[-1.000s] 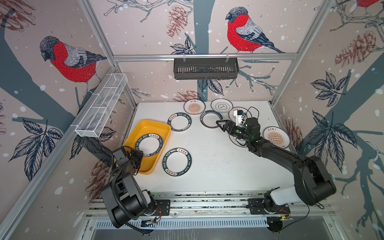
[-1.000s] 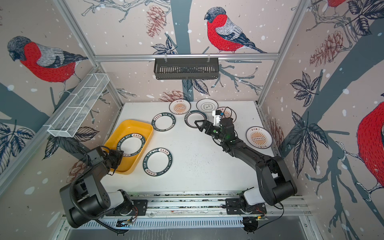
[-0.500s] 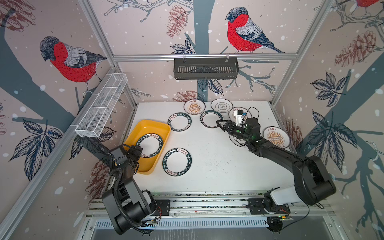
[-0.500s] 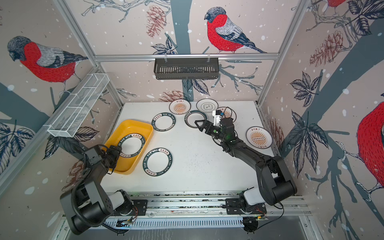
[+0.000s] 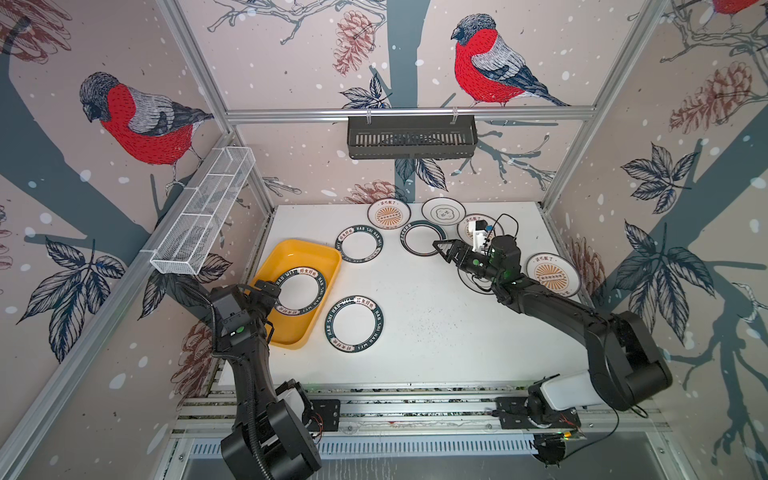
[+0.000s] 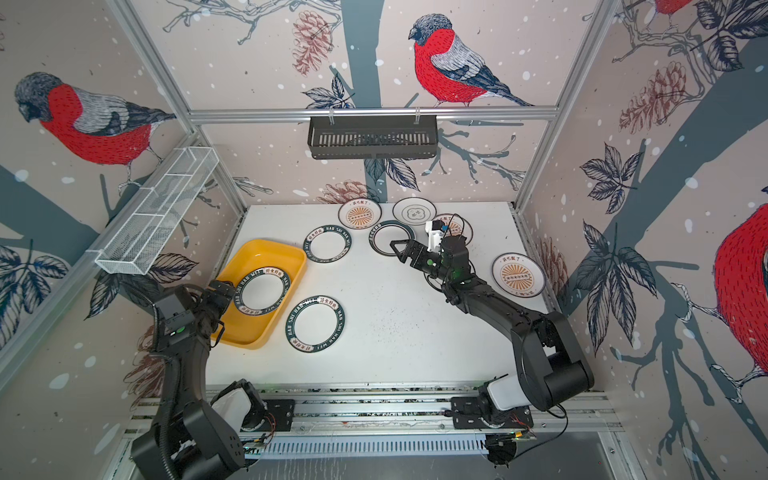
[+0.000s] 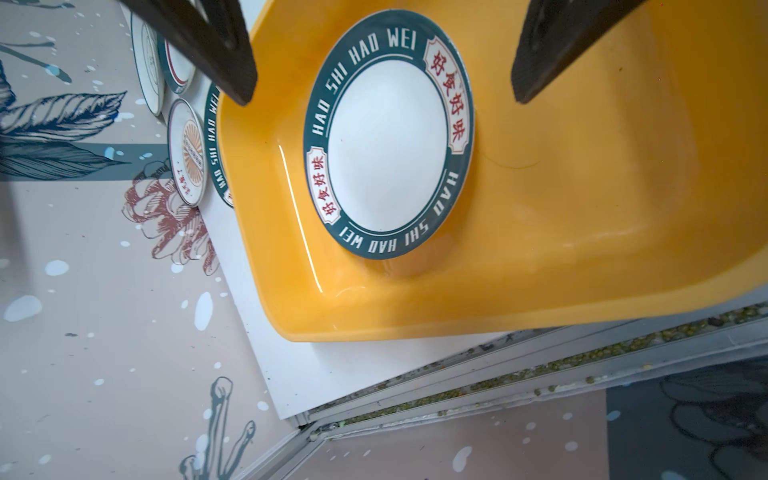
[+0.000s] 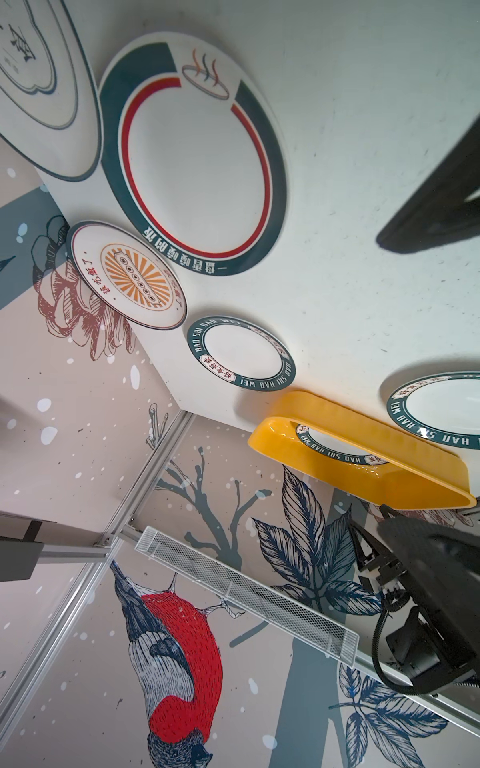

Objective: Place the plates into the plastic bin on the countertop

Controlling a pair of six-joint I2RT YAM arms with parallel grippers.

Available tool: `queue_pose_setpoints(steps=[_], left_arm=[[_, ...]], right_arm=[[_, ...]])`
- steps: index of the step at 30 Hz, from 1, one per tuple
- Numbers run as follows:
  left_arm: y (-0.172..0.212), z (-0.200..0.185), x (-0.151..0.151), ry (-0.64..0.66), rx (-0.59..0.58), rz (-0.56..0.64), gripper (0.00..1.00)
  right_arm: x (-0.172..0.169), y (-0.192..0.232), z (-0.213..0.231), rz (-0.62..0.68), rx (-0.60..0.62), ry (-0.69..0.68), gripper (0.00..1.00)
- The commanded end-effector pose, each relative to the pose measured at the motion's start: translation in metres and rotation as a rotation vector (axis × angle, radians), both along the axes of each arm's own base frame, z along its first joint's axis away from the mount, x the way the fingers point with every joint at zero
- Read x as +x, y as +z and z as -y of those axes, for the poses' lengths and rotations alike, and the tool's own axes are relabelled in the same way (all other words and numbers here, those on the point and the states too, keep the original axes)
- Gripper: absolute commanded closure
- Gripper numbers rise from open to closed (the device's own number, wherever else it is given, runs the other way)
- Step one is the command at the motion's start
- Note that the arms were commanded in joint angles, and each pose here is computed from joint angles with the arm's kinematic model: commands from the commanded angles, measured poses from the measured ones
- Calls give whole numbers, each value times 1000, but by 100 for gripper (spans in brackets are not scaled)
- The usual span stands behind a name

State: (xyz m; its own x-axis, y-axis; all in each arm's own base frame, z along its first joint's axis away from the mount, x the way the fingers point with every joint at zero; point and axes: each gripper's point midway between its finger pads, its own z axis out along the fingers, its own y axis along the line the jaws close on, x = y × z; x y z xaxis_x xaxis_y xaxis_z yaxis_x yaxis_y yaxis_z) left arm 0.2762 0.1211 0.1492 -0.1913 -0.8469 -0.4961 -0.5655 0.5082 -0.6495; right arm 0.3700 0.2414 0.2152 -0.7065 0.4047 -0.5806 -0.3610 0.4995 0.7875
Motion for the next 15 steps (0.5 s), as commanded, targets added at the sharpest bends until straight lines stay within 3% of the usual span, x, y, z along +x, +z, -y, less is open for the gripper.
queue_pose_setpoints(steps=[1,9,15], left_arm=[[19,15,2,-90,11,44,4],[66,76,16,-306,-19,202,4],[80,108,8,-373,-45,258,4]], right_arm=[[1,2,0,14,-9,-12,0],[-2,-12,-19,7,-73,17,0],[-7,-28,-35,-11,-125,57,0]])
